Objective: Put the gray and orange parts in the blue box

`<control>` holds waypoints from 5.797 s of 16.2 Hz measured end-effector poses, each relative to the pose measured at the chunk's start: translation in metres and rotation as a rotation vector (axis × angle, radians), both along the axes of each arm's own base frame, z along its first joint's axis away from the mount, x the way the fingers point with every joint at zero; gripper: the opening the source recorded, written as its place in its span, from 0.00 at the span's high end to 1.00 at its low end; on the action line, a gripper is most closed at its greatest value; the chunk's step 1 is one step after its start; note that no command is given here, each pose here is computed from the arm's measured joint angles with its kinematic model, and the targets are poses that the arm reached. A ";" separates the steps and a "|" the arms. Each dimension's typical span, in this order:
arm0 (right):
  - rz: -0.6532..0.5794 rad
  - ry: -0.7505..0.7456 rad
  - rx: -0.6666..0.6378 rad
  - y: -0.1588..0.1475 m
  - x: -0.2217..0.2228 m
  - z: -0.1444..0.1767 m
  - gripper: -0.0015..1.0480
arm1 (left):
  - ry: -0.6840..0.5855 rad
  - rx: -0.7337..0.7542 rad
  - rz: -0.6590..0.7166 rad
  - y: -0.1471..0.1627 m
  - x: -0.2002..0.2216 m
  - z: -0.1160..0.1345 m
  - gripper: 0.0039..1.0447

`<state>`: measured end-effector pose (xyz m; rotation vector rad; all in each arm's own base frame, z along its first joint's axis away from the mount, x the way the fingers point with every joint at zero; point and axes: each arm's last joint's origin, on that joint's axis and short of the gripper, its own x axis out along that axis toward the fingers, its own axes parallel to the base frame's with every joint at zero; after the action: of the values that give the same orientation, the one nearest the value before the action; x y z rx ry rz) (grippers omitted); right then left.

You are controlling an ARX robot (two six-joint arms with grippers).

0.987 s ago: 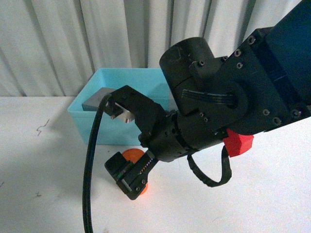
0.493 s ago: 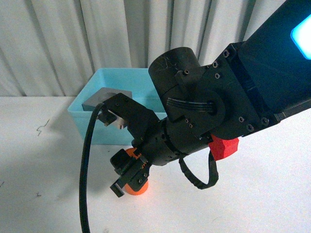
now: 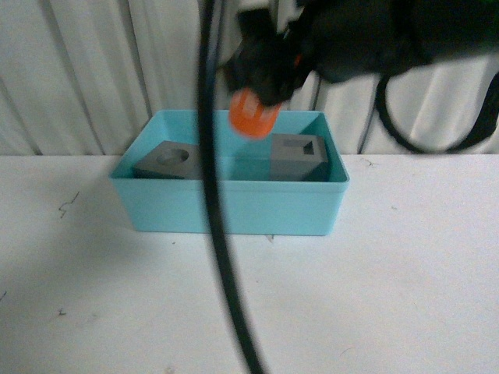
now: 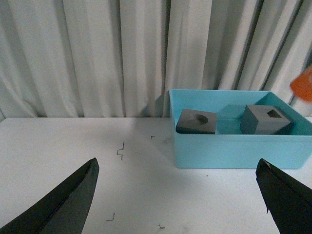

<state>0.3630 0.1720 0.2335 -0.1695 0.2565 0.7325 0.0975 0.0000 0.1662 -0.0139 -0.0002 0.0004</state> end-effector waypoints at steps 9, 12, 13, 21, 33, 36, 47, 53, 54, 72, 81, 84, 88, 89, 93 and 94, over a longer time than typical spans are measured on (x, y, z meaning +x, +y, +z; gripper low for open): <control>-0.251 0.200 0.044 0.062 0.121 -0.053 0.55 | 0.000 0.000 0.000 0.000 0.000 0.000 0.06; -0.299 0.292 0.008 0.072 0.135 -0.085 0.55 | 0.000 0.000 0.000 0.000 0.000 0.000 0.06; -0.312 0.299 0.002 0.076 0.138 -0.088 0.55 | 0.000 0.000 -0.001 0.000 0.000 0.000 0.06; -0.356 0.392 -0.073 0.093 0.149 -0.123 0.55 | 0.000 0.000 0.000 0.000 0.000 0.000 0.06; -0.429 0.127 0.115 0.048 0.107 -0.024 0.06 | 0.000 0.000 0.000 0.000 0.000 0.000 0.06; -0.576 -0.039 0.189 -0.031 0.024 0.049 0.06 | 0.000 0.000 0.000 0.000 0.000 0.000 0.06; -0.811 0.090 0.208 -0.100 -0.143 -0.047 0.16 | 0.000 0.000 -0.001 0.000 0.000 0.000 0.06; -0.755 -0.157 0.189 -0.126 -0.174 -0.064 0.44 | 0.000 0.000 0.003 0.000 0.000 0.000 0.06; -0.748 -0.250 0.219 -0.133 -0.178 -0.049 0.57 | 0.000 0.000 -0.001 0.000 0.000 0.000 0.06; -0.735 -0.268 0.179 -0.172 -0.250 -0.063 0.98 | 0.000 0.000 0.000 0.000 0.000 0.000 0.06; -0.735 -0.261 0.177 -0.172 -0.266 -0.066 0.98 | 0.000 0.000 -0.001 0.000 0.000 0.000 0.06; -0.735 -0.260 0.177 -0.172 -0.266 -0.066 0.98 | 0.000 0.000 0.000 0.000 0.000 0.000 0.06; -0.735 -0.260 0.175 -0.172 -0.266 -0.066 0.85 | 0.000 0.000 0.000 0.000 0.000 0.000 0.06; -0.735 -0.260 0.175 -0.172 -0.266 -0.066 0.74 | 0.000 0.000 0.000 0.000 0.000 0.000 0.06; -0.735 -0.260 0.175 -0.172 -0.266 -0.066 0.27 | 0.000 0.000 0.000 0.000 0.000 0.000 0.06; -0.735 -0.260 0.175 -0.172 -0.266 -0.066 0.15 | 0.000 0.000 0.000 0.000 0.000 0.000 0.06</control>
<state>0.0972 -0.0001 0.1670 0.0044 -0.0055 -0.0023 0.0975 0.0000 0.1663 -0.0139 -0.0006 0.0000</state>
